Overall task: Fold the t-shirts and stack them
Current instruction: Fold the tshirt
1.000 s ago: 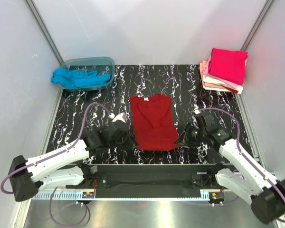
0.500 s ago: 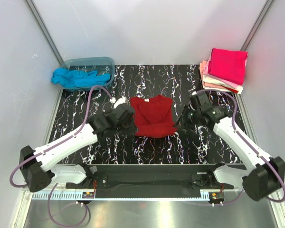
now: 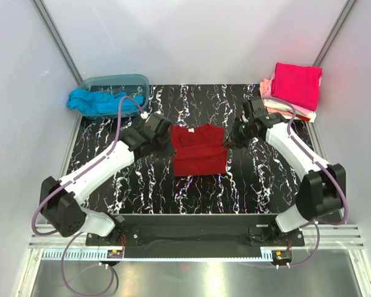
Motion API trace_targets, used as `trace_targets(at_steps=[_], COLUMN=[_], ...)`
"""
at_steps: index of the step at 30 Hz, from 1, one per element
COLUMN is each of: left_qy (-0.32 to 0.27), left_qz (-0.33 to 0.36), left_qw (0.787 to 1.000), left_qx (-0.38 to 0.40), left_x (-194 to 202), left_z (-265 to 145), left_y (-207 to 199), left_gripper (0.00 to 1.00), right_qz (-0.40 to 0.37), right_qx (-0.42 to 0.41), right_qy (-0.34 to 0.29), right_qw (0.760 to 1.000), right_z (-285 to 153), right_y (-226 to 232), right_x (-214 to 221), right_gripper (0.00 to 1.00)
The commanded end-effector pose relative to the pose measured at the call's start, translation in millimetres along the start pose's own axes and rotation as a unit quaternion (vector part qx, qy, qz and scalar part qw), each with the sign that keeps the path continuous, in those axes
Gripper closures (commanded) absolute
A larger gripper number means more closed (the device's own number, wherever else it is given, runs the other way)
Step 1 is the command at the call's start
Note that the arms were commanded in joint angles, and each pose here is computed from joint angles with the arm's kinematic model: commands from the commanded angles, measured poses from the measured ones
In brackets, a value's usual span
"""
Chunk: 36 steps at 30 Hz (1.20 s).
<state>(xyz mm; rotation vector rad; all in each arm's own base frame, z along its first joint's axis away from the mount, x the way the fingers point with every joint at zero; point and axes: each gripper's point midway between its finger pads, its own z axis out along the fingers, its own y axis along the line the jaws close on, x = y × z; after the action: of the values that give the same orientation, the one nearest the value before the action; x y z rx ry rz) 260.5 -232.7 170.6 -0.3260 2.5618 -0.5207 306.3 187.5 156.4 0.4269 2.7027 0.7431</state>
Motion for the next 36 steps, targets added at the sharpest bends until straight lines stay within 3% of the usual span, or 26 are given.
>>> trace_targets(at_steps=[1,5,7,8,9,10,11,12,13,14,16,17,19,20,22,24,28,36], left_qy=[-0.005,0.006,0.005,-0.010,-0.020,-0.019,-0.021,-0.023,0.012,0.005,0.029,0.021,-0.007,0.002,-0.027,-0.023,-0.022,-0.004], left_qz=[0.020,0.020,0.006,0.002,-0.011,-0.018,-0.025,-0.040,-0.048,-0.053,-0.065,-0.065,-0.057,-0.053,-0.043,-0.038,-0.023,-0.011], left_qw=[1.000,1.000,1.000,1.000,0.999,0.999,0.998,0.996,0.995,0.996,0.992,0.993,0.996,0.996,0.998,0.998,0.999,0.999], left_qx=[0.009,-0.004,-0.019,-0.015,-0.027,-0.045,-0.062,-0.070,-0.088,-0.066,-0.104,-0.099,-0.075,-0.071,-0.043,-0.050,-0.038,-0.036], left_x=[-26,-52,-77,-96,-114,-123,-138,-154,-149,-170,-172,-179,-192,-182,-189,-176,-163,-138], left_z=[5,31,53,58,67,77,99,111,141,139,151,148,137,138,122,122,118,145], left_y=[-7,-5,0,-5,4,12,18,31,47,35,56,52,42,45,35,42,44,62], left_gripper=[0.99,0.99,0.99,0.99,0.98,0.96,0.92,0.82,0.67,0.58,0.50,0.41,0.37,0.34,0.33,0.33,0.33,0.35], right_qz=[-0.025,-0.025,-0.006,-0.011,-0.006,0.003,-0.012,-0.018,-0.012,-0.025,-0.040,-0.040,-0.030,-0.040,-0.022,-0.031,-0.029,-0.053], right_qx=[-0.005,-0.016,0.001,-0.006,-0.002,0.015,-0.015,-0.029,-0.024,-0.046,-0.070,-0.071,-0.065,-0.084,-0.092,-0.110,-0.099,-0.152], right_qy=[-0.031,-0.037,-0.019,-0.036,-0.039,-0.011,-0.035,-0.029,0.001,-0.021,-0.023,-0.030,-0.017,-0.045,-0.037,-0.060,-0.029,-0.027], right_qw=[0.999,0.999,1.000,0.999,0.999,1.000,0.999,0.999,1.000,0.998,0.997,0.996,0.997,0.995,0.995,0.992,0.994,0.987], right_z=[-2,13,47,43,52,90,79,87,118,97,96,96,92,89,82,81,101,115], right_y=[9,26,18,35,38,24,52,59,49,70,78,74,60,63,44,41,15,33], right_x=[-37,-80,-98,-122,-134,-141,-168,-176,-176,-192,-199,-204,-190,-198,-177,-177,-147,-160], right_gripper=[1.00,1.00,1.00,1.00,0.85,0.70,0.50,0.38,0.27,0.25,0.20,0.20,0.18,0.18,0.16,0.14,0.15,0.22])
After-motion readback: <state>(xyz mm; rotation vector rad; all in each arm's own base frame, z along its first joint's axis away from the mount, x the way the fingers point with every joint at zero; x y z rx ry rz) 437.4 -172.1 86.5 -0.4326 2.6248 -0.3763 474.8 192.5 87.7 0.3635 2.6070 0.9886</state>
